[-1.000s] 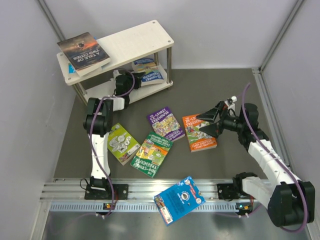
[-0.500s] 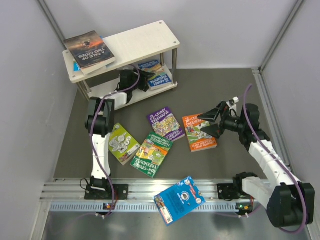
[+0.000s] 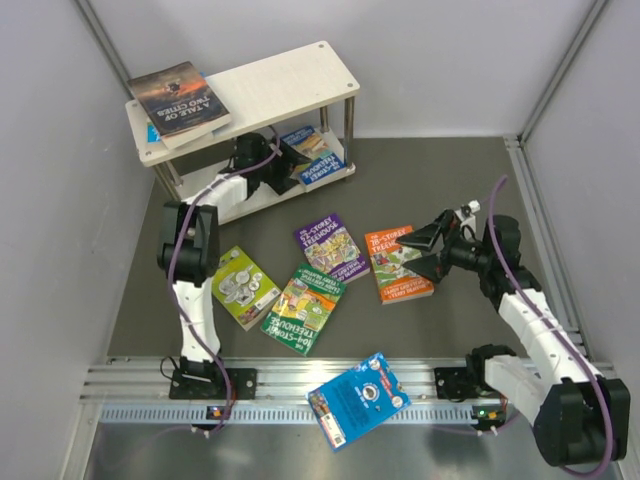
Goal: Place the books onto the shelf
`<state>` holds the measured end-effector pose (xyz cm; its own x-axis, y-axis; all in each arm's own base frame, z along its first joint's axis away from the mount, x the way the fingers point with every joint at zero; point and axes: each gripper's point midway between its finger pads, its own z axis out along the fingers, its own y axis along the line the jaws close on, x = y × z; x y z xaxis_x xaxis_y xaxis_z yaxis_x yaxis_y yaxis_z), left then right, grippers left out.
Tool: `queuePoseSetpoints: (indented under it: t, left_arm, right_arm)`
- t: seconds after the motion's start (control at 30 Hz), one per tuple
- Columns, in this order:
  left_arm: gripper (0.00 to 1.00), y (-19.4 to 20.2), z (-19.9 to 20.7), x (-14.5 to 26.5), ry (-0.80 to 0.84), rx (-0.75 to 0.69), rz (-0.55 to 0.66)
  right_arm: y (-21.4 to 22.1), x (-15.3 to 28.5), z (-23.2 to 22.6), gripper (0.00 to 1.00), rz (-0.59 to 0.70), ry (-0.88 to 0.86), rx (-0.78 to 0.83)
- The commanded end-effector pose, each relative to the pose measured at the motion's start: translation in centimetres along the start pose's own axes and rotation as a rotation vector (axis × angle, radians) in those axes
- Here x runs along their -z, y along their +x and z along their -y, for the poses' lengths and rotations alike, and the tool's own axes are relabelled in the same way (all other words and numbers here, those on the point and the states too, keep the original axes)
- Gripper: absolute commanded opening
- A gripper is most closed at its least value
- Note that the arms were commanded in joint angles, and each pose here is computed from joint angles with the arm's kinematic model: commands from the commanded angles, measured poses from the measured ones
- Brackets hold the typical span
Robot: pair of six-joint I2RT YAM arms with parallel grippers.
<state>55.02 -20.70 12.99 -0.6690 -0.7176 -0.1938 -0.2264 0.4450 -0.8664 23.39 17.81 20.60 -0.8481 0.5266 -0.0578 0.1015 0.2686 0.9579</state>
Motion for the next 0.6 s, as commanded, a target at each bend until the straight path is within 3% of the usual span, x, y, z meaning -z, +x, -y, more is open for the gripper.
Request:
queuePoseSetpoints:
  t: [0.0, 0.17, 0.3, 0.43, 0.57]
  left_arm:
    - [0.84, -0.5, 0.4, 3.2, -0.130, -0.144, 0.019]
    - [0.84, -1.9, -0.9, 6.2, -0.295, -0.225, 0.103]
    - [0.84, -1.9, -1.4, 8.8, -0.356, -0.269, 0.139]
    - [0.83, 0.3, -0.9, 11.8, -0.379, -0.337, 0.125]
    - [0.82, 5.3, -3.2, 14.2, -0.435, -0.406, 0.044]
  right_arm:
    - [-0.2, 0.5, -0.7, 1.00, 0.028, -0.031, 0.051]
    - [0.0, 0.7, -0.5, 1.00, 0.032, -0.025, 0.054]
    - [-0.2, 0.9, 0.4, 1.00, 0.037, 0.074, 0.071]
    - [-0.6, 1.0, 2.4, 1.00, 0.012, 0.225, 0.144]
    - [-0.5, 0.8, 3.3, 1.00, -0.029, 0.375, 0.231]
